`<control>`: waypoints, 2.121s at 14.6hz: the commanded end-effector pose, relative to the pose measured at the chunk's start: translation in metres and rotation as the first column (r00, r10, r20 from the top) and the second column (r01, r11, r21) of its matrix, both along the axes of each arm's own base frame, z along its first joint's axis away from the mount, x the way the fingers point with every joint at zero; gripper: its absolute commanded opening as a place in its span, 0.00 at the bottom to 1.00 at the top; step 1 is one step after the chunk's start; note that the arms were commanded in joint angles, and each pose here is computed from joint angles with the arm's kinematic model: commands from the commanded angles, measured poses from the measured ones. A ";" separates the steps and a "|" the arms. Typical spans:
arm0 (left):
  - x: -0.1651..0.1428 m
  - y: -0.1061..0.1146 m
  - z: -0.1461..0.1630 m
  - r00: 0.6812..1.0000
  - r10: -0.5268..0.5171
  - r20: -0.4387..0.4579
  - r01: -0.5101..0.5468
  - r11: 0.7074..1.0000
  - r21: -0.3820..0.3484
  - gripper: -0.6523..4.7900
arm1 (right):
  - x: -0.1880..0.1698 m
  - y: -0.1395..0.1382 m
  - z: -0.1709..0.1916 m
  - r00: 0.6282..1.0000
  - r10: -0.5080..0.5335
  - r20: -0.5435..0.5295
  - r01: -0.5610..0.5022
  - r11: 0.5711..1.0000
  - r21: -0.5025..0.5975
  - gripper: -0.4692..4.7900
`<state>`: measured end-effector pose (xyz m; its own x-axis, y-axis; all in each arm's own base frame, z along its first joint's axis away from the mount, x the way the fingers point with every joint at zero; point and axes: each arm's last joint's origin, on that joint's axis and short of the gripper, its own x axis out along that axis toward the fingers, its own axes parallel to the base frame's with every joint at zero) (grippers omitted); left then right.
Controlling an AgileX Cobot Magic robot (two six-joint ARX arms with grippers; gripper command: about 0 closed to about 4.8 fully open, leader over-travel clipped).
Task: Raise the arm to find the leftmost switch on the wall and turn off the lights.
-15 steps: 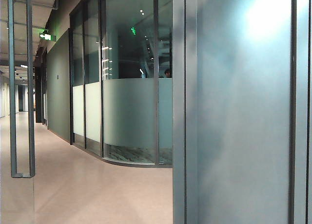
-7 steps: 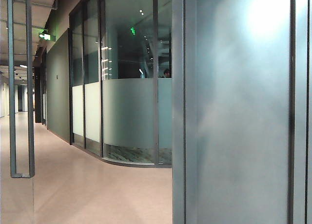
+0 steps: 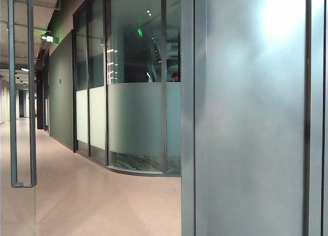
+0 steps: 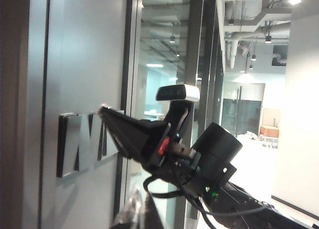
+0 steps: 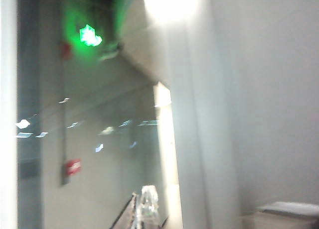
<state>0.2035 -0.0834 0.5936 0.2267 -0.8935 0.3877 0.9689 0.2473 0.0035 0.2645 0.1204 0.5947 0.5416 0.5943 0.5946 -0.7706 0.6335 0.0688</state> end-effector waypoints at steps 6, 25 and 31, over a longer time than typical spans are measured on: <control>-0.003 0.001 0.001 1.000 -0.003 -0.010 0.003 1.000 0.003 0.11 | 0.012 -0.002 -0.004 0.989 -0.149 -0.008 0.149 0.988 0.033 0.09; -0.008 0.004 0.003 1.000 -0.010 0.015 0.010 1.000 0.011 0.11 | 0.014 0.000 -0.006 0.989 -0.148 -0.028 0.148 0.989 0.016 0.09; -0.040 0.031 -0.002 0.838 0.545 0.023 -0.546 0.837 0.046 0.11 | -0.074 -0.034 0.021 0.968 -0.248 0.033 0.250 0.959 -0.137 0.09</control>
